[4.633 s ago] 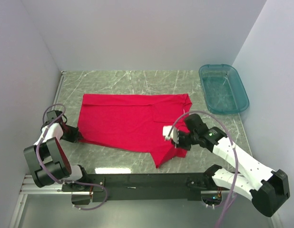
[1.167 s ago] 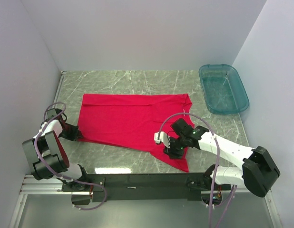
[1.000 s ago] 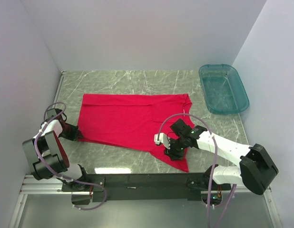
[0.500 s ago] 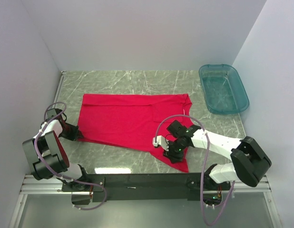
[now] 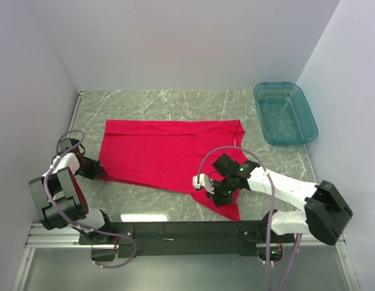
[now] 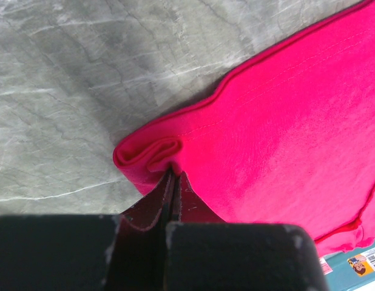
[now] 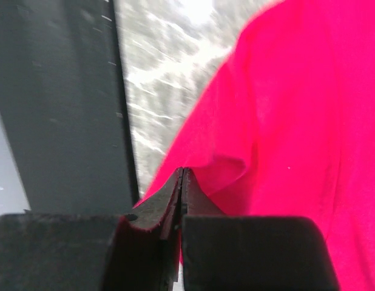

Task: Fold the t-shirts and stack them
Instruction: Fold the tshirt

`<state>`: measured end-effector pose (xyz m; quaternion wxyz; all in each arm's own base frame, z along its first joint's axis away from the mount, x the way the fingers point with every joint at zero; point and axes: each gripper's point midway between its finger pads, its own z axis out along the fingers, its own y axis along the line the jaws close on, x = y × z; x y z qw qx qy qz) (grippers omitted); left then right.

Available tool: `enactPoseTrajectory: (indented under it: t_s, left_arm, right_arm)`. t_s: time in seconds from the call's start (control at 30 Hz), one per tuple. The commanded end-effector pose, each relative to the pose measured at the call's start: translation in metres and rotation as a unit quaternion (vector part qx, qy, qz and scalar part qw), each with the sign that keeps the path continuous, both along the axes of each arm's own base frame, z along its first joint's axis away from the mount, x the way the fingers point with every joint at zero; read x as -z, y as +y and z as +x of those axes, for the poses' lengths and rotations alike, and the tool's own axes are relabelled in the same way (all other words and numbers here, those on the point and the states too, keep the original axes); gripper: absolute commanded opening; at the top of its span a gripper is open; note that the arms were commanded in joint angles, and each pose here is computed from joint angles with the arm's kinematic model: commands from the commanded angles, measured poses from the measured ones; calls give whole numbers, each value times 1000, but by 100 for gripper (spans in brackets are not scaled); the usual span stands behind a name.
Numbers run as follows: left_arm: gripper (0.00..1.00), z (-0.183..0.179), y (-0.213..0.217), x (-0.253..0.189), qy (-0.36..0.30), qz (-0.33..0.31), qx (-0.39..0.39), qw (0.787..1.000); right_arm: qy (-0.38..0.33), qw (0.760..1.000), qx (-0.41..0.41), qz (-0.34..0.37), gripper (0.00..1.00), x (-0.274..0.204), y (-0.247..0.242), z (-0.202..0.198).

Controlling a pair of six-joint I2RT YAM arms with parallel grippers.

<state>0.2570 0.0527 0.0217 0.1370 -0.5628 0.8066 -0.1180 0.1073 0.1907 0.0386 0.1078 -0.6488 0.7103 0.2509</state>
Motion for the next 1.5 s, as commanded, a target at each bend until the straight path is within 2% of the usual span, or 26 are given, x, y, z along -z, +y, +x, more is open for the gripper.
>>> enactPoseTrajectory:
  t_s: [0.0, 0.1, 0.3, 0.4, 0.57, 0.73, 1.03, 1.13, 1.17, 1.27, 1.37, 1.47]
  left_arm:
    - [0, 5, 3, -6, -19, 7, 6, 1000]
    - [0, 5, 3, -6, -18, 6, 6, 1000]
    - [0, 4, 2, -5, -17, 6, 6, 1000]
    - [0, 4, 2, -5, -17, 6, 6, 1000]
    - [0, 5, 2, -6, -19, 6, 7, 1000]
    - [0, 4, 2, -6, -19, 5, 8, 1000]
    - [0, 3, 0, -5, -19, 4, 9, 1000]
    - [0, 4, 1, -6, -19, 4, 10, 1000]
    - [0, 3, 1, -6, -20, 4, 10, 1000]
    - [0, 4, 1, -5, -20, 4, 10, 1000]
    - [0, 4, 0, -4, -19, 2, 10, 1000]
    - [0, 4, 0, -4, -18, 3, 11, 1000]
  right_arm:
    - [-13, 997, -34, 62, 1, -33, 19, -8]
    - [-20, 997, -48, 59, 13, -34, 18, -14]
    - [-26, 992, -111, 59, 28, -32, 14, -39]
    - [-20, 992, -115, 51, 29, -32, 16, -41]
    - [-72, 997, -26, -11, 30, -13, 2, -2]
    - [-102, 994, 34, -16, 46, -13, -7, 29]
    - [-68, 997, -20, -10, 50, 7, 4, 25]
    - [-54, 998, -37, -2, 42, 7, 10, 23]
    - [-49, 998, -47, 0, 30, 6, 12, 19]
    - [-39, 997, -69, 22, 7, -5, 22, 9]
    - [-33, 992, -109, 52, 0, -21, 34, -10]
    - [-12, 983, -159, 87, 0, -39, 47, -35]
